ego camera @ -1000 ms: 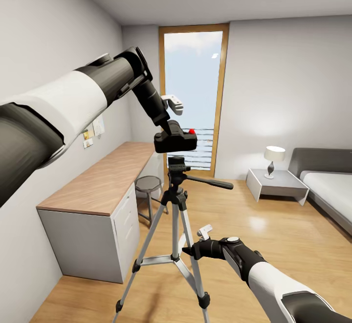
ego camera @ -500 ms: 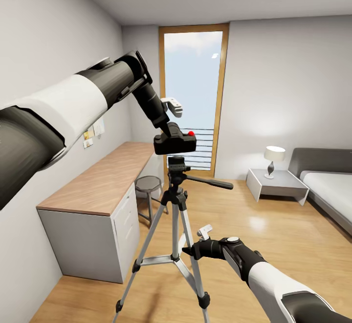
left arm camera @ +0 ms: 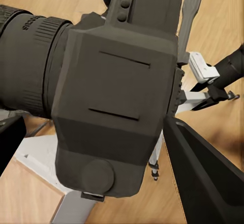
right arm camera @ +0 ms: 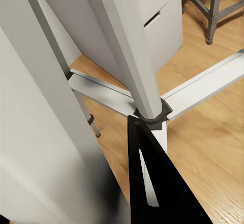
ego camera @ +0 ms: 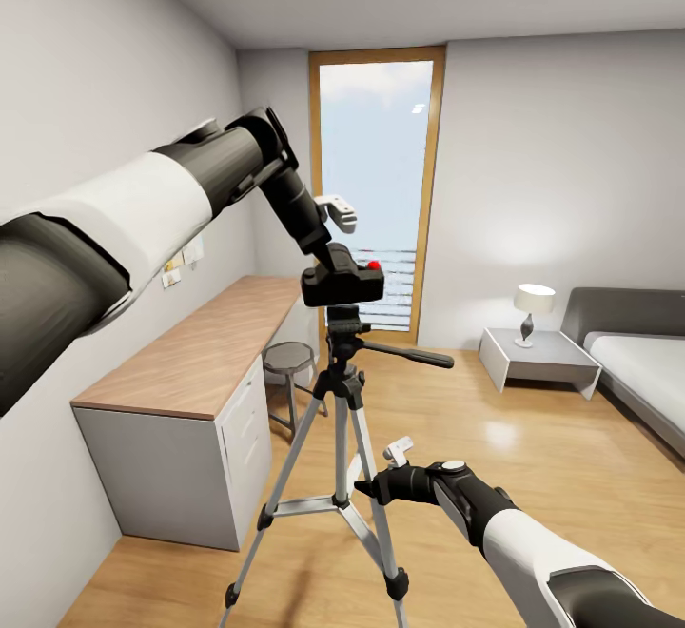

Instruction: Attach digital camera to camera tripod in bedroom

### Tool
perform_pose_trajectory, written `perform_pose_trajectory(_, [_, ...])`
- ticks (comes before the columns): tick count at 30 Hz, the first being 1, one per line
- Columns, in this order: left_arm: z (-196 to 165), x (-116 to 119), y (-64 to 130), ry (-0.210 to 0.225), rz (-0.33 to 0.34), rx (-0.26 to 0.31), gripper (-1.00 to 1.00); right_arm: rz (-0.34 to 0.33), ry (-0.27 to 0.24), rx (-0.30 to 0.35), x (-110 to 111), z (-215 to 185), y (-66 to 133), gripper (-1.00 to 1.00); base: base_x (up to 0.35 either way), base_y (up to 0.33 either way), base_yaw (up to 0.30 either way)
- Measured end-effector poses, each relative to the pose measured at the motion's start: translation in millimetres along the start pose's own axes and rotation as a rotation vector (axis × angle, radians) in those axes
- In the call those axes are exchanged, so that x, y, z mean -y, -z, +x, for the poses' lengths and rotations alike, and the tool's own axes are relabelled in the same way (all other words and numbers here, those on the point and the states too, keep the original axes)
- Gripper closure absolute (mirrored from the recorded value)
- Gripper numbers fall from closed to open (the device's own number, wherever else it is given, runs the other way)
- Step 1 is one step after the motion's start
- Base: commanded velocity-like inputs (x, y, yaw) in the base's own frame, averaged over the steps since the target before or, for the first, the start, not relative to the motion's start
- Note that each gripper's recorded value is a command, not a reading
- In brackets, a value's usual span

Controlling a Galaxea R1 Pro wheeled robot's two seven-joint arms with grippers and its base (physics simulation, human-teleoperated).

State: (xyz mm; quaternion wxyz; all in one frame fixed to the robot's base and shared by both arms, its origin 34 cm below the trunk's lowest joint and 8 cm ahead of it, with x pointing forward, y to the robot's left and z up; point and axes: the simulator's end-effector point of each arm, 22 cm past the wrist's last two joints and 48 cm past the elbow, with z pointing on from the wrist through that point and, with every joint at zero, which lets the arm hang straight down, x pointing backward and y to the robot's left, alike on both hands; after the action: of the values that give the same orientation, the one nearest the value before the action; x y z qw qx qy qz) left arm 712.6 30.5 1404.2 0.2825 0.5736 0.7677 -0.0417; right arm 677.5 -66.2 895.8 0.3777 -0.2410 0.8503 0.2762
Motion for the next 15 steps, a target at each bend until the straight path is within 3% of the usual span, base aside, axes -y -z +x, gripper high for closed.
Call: perform_pose_trajectory(15, [4.8, 3.4, -11.2, 0.012, 0.022, -0.001, 1.0, 0.0, 0.0, 0.0, -0.1, 0.1, 0.0, 1.0, 0.0, 0.0, 0.0])
